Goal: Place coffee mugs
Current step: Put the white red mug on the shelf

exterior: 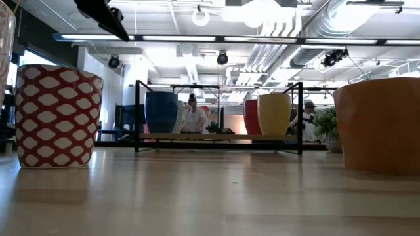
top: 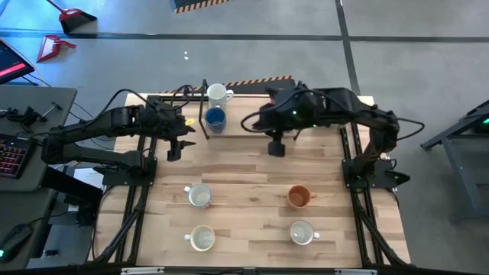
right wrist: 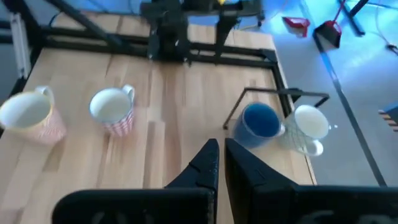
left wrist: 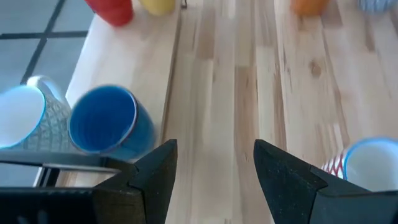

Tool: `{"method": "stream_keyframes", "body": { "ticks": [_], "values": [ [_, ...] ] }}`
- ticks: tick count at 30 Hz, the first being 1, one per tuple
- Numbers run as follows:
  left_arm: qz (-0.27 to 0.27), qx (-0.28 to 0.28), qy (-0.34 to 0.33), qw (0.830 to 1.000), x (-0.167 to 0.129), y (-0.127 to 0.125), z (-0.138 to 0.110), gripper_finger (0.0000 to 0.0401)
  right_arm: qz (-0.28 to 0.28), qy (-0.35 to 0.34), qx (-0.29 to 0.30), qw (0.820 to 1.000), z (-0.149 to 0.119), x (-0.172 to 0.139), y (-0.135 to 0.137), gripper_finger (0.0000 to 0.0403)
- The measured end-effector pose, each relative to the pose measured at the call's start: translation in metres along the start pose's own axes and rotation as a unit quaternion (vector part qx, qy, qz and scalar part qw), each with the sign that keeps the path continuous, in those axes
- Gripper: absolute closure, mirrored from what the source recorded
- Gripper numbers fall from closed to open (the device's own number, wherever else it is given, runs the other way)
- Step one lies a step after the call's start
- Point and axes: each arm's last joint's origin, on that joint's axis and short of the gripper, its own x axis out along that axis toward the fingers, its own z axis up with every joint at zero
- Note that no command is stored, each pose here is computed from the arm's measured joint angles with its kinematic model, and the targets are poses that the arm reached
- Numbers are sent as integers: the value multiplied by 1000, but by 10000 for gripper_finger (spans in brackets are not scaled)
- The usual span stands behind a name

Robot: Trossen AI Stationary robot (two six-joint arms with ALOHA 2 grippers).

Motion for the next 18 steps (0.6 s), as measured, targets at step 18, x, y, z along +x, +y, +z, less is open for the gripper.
{"method": "stream_keyframes", "body": {
  "ticks": [18],
  "values": [
    [10, -43, -31, 999, 0, 1, 6, 201, -39, -4, 1, 999, -21, -20, -22, 398]
  ]
}}
